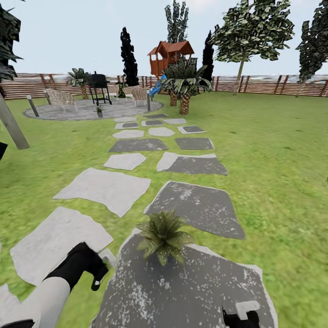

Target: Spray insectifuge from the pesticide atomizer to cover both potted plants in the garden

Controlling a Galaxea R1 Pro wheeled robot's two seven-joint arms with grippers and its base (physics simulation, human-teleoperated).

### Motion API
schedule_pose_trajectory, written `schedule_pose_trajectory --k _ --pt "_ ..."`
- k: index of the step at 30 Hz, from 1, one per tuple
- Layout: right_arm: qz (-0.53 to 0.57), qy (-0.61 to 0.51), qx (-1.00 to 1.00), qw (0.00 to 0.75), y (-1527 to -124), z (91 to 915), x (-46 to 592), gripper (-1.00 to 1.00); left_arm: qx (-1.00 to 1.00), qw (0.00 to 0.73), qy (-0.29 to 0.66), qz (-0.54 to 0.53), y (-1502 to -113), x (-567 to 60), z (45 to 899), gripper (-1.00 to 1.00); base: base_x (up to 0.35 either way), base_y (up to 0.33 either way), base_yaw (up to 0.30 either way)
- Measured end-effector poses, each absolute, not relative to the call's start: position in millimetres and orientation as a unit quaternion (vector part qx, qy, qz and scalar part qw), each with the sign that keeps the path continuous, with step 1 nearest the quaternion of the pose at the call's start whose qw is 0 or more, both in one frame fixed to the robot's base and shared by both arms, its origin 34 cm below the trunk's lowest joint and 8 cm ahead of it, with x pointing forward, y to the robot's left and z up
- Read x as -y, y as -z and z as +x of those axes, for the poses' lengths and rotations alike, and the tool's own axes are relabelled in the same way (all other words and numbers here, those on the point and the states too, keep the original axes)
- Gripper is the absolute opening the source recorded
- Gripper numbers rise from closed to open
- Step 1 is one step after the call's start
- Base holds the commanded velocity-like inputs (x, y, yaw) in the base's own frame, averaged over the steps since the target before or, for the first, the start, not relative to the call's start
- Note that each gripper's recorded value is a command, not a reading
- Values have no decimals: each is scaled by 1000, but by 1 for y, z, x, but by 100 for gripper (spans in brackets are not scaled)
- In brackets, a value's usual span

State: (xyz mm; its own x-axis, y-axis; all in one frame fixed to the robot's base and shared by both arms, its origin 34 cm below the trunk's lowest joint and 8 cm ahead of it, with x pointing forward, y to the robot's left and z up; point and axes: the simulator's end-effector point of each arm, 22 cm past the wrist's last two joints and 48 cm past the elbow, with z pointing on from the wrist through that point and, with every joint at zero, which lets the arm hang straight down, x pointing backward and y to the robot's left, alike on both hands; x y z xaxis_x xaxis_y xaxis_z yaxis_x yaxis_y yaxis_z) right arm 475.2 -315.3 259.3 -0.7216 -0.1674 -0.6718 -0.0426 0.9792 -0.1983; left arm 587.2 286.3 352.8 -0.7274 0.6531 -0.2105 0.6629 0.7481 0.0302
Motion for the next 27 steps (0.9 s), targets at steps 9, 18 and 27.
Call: schedule_pose_trajectory --k 9,18,27 --pt "-54 87 -923 370 -260 477 317 100 -908 228 96 337 -366 -264 612 -100 -337 0 0" --pt "-153 -6 -877 456 -312 555 266 100 -899 237 127 345 -367 -213 611 -100 -96 0 0" --pt "-428 -155 -797 398 -357 573 165 100 -898 236 128 348 -367 -213 610 -100 0 0 0"
